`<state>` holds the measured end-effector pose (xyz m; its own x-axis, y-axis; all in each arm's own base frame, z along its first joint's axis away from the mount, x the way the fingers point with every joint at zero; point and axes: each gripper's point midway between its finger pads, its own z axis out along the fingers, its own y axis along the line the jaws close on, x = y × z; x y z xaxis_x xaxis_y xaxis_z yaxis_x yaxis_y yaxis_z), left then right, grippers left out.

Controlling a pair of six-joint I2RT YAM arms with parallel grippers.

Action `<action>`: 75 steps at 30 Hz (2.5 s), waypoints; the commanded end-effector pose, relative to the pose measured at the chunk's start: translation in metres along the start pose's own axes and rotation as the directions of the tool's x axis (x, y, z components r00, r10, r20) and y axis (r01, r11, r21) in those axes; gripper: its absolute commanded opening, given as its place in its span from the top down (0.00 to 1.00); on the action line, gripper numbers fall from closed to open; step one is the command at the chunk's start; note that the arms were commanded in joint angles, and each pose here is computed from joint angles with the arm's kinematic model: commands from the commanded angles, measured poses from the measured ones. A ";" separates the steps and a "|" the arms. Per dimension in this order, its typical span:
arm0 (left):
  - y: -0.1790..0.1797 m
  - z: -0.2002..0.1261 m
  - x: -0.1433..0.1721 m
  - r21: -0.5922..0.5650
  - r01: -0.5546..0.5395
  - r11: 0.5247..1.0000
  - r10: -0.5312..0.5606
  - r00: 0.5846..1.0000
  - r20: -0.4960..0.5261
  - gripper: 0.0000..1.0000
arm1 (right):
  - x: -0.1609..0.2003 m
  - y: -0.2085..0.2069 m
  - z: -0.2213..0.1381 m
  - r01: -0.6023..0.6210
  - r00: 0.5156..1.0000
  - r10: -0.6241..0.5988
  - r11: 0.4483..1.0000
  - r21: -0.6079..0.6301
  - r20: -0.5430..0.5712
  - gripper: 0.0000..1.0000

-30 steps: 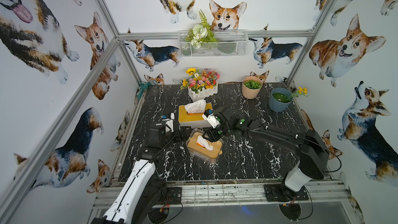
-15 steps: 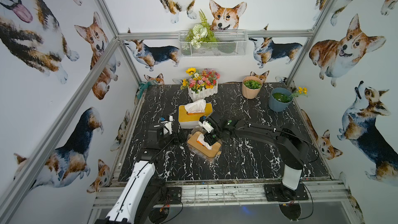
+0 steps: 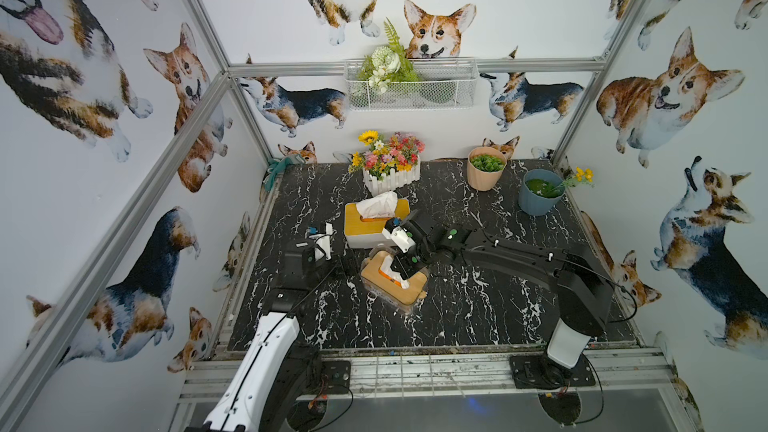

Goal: Put the tissue paper into the tissue box
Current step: Pull the paper towel from the tissue box, then move the tissue box to the center of the board.

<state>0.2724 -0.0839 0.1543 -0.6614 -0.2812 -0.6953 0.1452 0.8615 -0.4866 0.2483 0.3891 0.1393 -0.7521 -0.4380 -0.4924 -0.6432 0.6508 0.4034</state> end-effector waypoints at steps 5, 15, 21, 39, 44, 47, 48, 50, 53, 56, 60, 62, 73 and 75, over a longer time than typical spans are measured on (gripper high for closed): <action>-0.001 0.001 -0.002 0.009 -0.005 1.000 0.005 1.000 0.011 0.00 | -0.012 0.013 -0.021 0.016 0.999 -0.016 1.000 -0.018 0.032 0.63; -0.013 0.009 0.005 0.097 0.011 0.995 -0.007 0.999 -0.035 0.00 | 0.000 0.006 -0.094 -0.015 0.961 0.009 1.000 0.020 0.276 0.26; -0.014 0.011 0.006 0.108 0.015 0.994 -0.011 0.999 -0.038 0.00 | 0.032 -0.013 -0.120 -0.153 0.905 0.145 0.988 -0.012 0.400 0.03; -0.017 0.016 0.014 0.130 0.029 0.991 -0.018 0.996 -0.082 0.00 | 0.076 -0.014 -0.087 -0.401 0.805 0.492 0.863 -0.308 0.333 0.00; -0.016 0.016 0.014 0.123 0.027 0.992 -0.017 0.997 -0.079 0.00 | 0.073 -0.010 -0.077 -0.418 0.794 0.528 0.835 -0.359 0.303 0.00; -0.015 0.015 0.013 0.119 0.024 0.993 -0.015 0.997 -0.074 0.00 | 0.067 -0.007 -0.070 -0.421 0.789 0.543 0.819 -0.390 0.287 0.00; -0.015 0.015 0.013 0.118 0.025 0.993 -0.016 0.997 -0.074 0.00 | 0.064 -0.005 -0.069 -0.421 0.788 0.548 0.812 -0.404 0.281 0.00; -0.015 0.015 0.013 0.119 0.023 0.993 -0.015 0.997 -0.072 0.00 | 0.057 -0.001 -0.066 -0.420 0.787 0.557 0.799 -0.430 0.265 0.00; -0.015 0.015 0.013 0.117 0.023 0.993 -0.015 0.997 -0.072 0.00 | 0.044 -0.001 -0.061 -0.430 0.782 0.577 0.775 -0.463 0.238 0.00; -0.015 0.015 0.013 0.115 0.024 0.993 -0.016 0.997 -0.073 0.00 | 0.028 -0.007 -0.060 -0.441 0.764 0.603 0.749 -0.494 0.232 0.01; -0.015 0.015 0.013 0.113 0.023 0.993 -0.015 0.997 -0.070 0.00 | 0.004 -0.015 -0.061 -0.430 0.745 0.618 0.733 -0.527 0.252 0.01; -0.015 0.014 0.012 0.112 0.020 0.994 -0.012 0.998 -0.067 0.00 | -0.010 -0.015 -0.061 -0.413 0.746 0.615 0.728 -0.547 0.255 0.01; -0.012 0.013 0.011 0.091 0.014 0.996 -0.008 0.998 -0.058 0.00 | -0.063 -0.021 -0.035 -0.404 0.741 0.646 0.648 -0.645 0.184 0.04; -0.011 0.012 0.010 0.083 0.012 0.997 -0.008 0.999 -0.054 0.00 | -0.067 -0.025 -0.035 -0.404 0.740 0.645 0.651 -0.642 0.189 0.05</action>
<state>0.2759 -0.0946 0.1417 -0.6957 -0.2818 -0.6608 0.1587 0.8368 -0.5240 0.3098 0.3713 0.1601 -0.9468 0.2413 -0.2130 -0.1351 0.3025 0.9435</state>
